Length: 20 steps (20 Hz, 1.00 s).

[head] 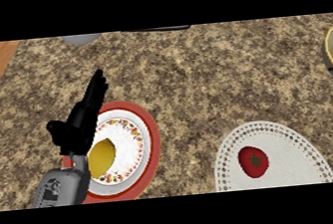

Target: Pick the eggplant from the placemat and place it in the bowl

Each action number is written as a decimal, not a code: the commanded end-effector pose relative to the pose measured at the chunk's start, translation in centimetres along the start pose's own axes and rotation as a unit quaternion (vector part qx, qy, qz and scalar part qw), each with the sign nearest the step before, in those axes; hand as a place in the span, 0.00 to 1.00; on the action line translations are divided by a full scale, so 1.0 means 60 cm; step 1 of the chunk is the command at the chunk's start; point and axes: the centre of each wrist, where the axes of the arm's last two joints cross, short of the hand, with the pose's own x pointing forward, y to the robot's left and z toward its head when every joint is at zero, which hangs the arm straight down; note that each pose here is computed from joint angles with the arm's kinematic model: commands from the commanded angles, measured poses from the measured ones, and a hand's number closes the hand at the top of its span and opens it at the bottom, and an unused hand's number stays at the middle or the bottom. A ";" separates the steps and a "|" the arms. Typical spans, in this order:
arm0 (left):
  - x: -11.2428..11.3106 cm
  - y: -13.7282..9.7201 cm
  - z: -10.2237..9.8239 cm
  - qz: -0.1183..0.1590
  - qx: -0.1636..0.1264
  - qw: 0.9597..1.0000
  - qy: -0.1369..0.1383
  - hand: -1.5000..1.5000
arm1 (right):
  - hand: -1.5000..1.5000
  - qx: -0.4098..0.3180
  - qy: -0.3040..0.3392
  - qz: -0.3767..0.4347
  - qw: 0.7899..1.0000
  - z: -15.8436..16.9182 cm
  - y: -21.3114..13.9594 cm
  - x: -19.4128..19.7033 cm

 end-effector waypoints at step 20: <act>0.008 -0.008 0.004 0.008 0.007 1.000 -0.006 0.50 | 0.00 -0.086 -0.061 -0.295 0.950 0.041 -0.079 -0.001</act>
